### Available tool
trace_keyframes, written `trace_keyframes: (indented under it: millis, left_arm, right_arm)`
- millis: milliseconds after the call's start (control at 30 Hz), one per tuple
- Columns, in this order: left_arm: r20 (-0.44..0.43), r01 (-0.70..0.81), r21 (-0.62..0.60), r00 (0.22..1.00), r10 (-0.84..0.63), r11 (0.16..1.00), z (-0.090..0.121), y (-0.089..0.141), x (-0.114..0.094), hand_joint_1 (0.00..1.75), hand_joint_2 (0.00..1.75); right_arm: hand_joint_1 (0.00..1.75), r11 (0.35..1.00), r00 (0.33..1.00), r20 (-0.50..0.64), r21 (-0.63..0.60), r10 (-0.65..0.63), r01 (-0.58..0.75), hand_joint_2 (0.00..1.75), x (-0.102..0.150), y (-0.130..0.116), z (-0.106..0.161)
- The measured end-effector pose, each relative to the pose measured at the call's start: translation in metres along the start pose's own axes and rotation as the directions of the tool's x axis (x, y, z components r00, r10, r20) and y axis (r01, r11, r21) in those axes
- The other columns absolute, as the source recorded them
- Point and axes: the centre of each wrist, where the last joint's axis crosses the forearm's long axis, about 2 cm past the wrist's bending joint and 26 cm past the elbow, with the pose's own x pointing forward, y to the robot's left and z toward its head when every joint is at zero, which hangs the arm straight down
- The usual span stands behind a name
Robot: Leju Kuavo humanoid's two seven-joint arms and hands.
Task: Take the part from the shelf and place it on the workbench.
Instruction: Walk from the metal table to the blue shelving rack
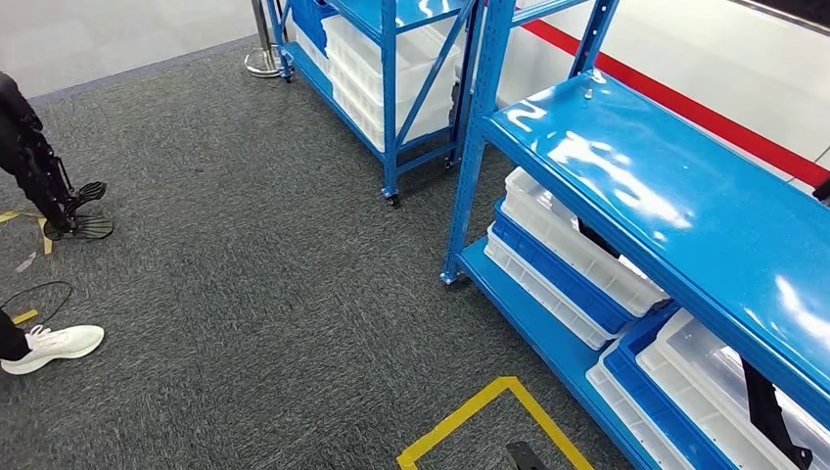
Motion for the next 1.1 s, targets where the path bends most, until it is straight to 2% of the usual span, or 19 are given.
trace_keyframes:
  millis: [733, 1100]
  left_arm:
    - [0.007, 0.01, 0.0, 1.0, -0.01, 1.0, -0.0005, 0.0005, 0.0021, 0.0, 0.0]
    - [0.007, 0.02, 0.001, 1.0, -0.02, 1.0, -0.0006, 0.0019, 0.0014, 0.0, 0.0]
  right_arm:
    - [0.0, 1.0, 1.0, -0.002, -0.012, 0.0, 0.0, 0.0, -0.0049, -0.0003, -0.0011]
    - [0.0, 1.0, 1.0, 0.009, -0.016, 0.002, -0.002, 0.0, 0.0007, -0.0003, 0.0002]
